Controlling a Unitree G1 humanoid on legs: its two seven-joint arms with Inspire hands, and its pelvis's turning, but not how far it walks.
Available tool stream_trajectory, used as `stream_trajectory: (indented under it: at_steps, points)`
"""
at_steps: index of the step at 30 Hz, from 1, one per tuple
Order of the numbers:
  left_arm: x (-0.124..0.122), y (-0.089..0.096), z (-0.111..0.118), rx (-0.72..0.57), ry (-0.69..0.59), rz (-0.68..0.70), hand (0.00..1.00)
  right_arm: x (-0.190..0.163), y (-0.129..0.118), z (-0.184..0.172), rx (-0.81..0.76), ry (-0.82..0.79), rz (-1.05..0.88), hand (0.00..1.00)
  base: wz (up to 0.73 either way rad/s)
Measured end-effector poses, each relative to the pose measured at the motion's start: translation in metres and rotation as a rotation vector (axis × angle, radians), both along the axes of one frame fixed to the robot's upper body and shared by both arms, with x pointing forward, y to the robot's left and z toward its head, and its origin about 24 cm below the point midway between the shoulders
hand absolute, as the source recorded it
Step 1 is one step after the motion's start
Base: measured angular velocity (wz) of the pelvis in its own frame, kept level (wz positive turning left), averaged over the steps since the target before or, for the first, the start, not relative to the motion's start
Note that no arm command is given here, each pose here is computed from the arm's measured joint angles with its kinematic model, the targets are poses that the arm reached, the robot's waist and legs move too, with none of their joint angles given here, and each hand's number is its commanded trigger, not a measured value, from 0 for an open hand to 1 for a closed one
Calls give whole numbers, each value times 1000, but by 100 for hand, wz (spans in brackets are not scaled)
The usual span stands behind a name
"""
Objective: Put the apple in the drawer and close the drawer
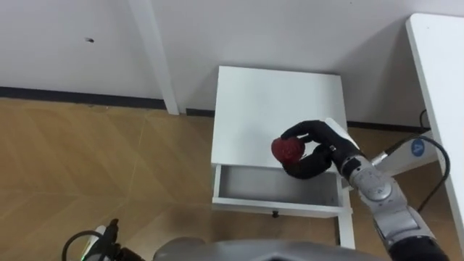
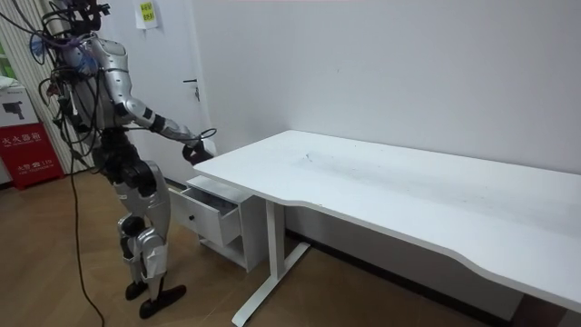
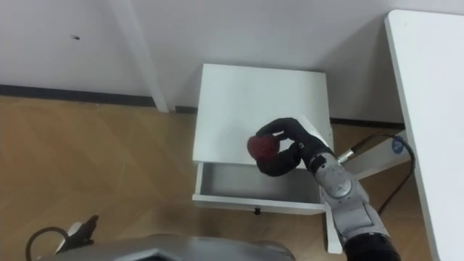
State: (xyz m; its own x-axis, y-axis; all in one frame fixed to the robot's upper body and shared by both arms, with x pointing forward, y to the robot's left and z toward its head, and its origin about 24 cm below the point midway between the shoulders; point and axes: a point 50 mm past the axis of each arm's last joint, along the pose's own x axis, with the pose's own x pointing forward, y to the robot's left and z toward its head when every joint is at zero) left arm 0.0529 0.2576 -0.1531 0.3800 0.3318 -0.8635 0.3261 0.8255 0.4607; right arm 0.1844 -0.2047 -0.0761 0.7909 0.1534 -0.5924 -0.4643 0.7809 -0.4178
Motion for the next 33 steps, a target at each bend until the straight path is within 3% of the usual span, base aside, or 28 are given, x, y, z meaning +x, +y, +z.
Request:
stream_trajectory:
  at_steps: [13, 14, 15, 33]
  points:
    - [8, -4, 0, -16, -29, -11, 0, -11, 8, -8, 17, 41, 17, 100, 1]
    - [7, -4, 0, -16, -26, -10, 0, -12, 10, -9, 20, 48, 27, 4, 7]
    - [6, -4, 0, -16, -25, -10, 0, -14, 11, -10, 24, 55, 30, 0, 6]
    - [15, -10, 2, -30, -63, -19, 0, -24, 9, -18, 25, 101, 17, 0, 0]
